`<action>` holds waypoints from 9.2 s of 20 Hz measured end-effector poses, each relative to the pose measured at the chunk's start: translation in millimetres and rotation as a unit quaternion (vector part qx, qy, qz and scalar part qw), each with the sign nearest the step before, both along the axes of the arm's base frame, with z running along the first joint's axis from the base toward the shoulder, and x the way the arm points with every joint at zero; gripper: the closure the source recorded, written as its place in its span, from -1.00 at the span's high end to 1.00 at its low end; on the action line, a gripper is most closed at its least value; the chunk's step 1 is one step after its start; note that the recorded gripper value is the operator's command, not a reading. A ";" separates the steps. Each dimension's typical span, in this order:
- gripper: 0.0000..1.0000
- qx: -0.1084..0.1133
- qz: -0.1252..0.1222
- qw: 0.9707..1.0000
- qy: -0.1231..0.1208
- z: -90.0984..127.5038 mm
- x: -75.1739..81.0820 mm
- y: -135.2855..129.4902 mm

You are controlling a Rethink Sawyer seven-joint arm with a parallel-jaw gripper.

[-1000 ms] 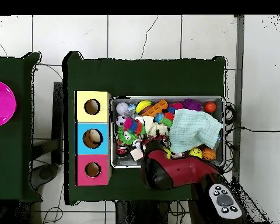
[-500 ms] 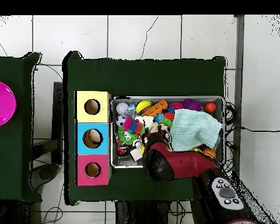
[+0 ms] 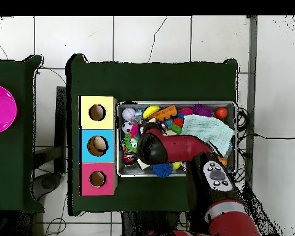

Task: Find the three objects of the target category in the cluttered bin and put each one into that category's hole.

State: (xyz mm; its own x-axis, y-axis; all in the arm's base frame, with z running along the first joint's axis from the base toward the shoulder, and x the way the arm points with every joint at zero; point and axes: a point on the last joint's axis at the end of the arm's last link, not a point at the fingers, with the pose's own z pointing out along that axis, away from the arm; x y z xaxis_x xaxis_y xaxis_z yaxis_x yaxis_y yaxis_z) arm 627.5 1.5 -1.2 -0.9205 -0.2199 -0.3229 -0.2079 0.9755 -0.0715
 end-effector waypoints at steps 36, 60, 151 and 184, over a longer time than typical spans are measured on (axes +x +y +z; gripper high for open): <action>1.00 0.034 -0.081 0.985 0.147 -5.2 55.9 33.2; -1.00 0.049 -0.110 0.950 0.288 -11.2 43.8 32.9; 1.00 0.048 -0.105 0.934 0.339 87.7 1.6 204.5; 1.00 -0.033 -0.180 0.946 0.266 109.4 33.3 -55.8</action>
State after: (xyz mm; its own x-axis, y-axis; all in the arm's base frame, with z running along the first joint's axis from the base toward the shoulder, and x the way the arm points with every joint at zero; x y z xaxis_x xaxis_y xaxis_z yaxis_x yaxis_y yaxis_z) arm 660.8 -54.3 108.2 -0.9681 0.1348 0.2112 0.1128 0.9872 -0.1129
